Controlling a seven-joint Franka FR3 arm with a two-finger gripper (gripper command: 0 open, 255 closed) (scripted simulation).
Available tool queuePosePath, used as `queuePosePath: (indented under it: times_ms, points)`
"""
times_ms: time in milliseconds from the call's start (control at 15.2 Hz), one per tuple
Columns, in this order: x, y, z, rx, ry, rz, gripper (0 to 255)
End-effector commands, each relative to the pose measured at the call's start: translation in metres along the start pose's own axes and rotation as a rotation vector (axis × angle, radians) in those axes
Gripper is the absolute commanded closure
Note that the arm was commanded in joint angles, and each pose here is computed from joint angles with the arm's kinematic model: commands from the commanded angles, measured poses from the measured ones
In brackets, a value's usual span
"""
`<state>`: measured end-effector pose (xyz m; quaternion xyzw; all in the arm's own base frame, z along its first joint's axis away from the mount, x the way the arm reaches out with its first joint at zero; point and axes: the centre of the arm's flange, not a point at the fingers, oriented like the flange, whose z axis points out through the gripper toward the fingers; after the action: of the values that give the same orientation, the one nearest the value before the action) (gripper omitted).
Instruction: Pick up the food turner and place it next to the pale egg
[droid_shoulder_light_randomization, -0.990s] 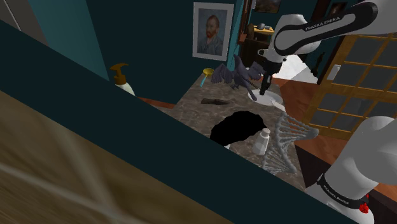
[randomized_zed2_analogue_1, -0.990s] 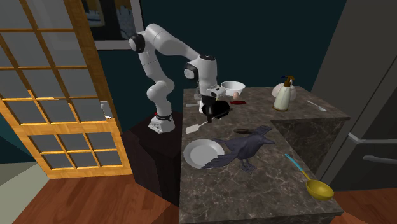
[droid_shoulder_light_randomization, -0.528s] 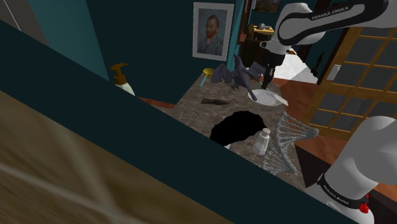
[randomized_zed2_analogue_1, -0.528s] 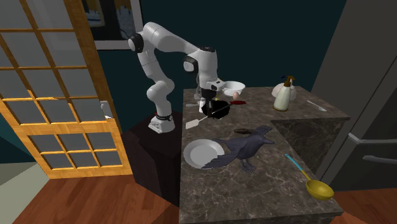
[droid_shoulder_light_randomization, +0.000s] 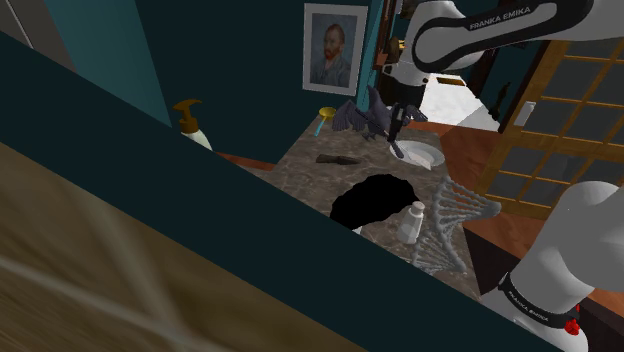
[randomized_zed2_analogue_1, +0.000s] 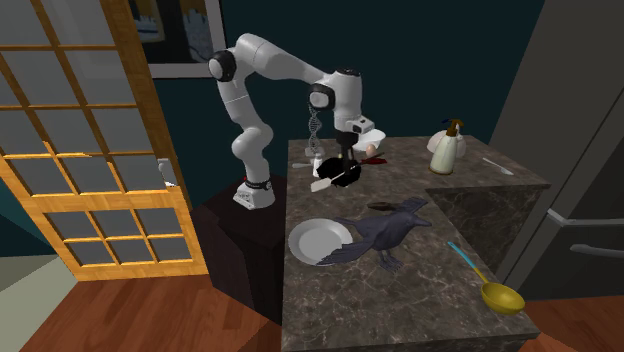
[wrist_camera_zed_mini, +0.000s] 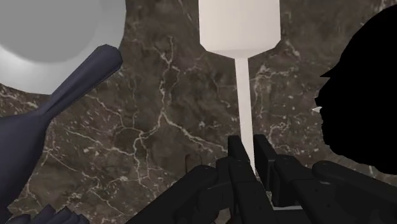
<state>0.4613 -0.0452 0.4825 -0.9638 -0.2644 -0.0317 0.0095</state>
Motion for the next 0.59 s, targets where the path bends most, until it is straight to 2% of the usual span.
queuePosePath:
  times_ms: [0,528]
  points:
    - [0.017,-0.020,0.001,0.000,0.000,0.001,255]
    - [0.096,-0.089,0.006,0.000,0.000,0.001,255]
